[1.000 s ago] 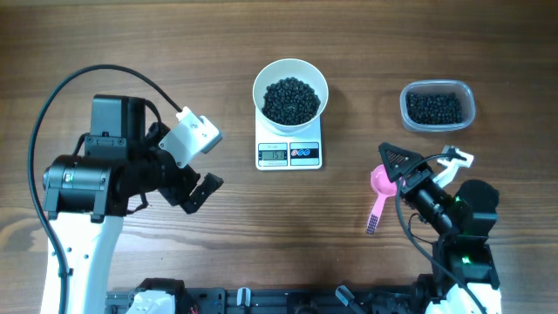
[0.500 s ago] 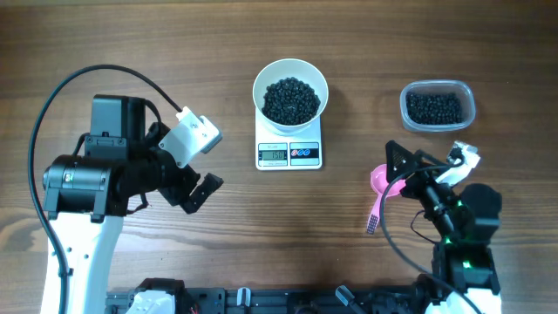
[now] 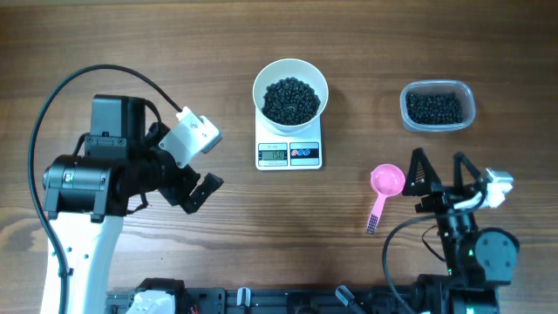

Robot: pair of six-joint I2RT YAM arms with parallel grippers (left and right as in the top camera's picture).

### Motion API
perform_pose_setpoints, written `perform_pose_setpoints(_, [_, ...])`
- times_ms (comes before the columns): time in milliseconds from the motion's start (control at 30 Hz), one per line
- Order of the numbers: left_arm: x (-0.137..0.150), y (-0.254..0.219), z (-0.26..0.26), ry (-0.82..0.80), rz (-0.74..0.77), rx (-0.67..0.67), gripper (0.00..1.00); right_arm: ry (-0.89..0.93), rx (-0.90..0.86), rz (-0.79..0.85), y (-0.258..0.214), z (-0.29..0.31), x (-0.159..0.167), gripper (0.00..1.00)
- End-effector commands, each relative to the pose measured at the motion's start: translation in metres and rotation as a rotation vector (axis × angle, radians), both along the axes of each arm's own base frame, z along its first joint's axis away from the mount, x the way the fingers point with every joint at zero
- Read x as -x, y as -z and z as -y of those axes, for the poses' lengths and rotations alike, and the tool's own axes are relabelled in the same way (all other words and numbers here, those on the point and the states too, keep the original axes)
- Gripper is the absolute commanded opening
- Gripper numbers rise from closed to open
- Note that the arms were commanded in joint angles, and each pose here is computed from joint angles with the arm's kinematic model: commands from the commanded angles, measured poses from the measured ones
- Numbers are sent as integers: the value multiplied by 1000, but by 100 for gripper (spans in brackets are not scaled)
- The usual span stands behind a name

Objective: Scoop item into bowl and weigh 150g on scale

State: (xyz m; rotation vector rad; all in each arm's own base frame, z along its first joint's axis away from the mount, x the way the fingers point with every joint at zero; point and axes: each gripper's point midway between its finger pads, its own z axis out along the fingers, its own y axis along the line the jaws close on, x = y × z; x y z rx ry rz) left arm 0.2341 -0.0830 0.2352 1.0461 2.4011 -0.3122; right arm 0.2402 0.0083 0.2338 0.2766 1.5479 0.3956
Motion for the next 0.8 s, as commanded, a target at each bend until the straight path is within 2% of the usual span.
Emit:
perform_pose_setpoints(0, [1,-5,2,-1,12,23,100,77,100,64,-15,10,7,100])
perform_pose_setpoints(500, [1,-5,2,-1,12,23,100,77,118,100,13,10,1,100])
perform_pose_setpoints(767, [1,-5,2,-1,12,23,100,80,224,85,27,10,-3,100])
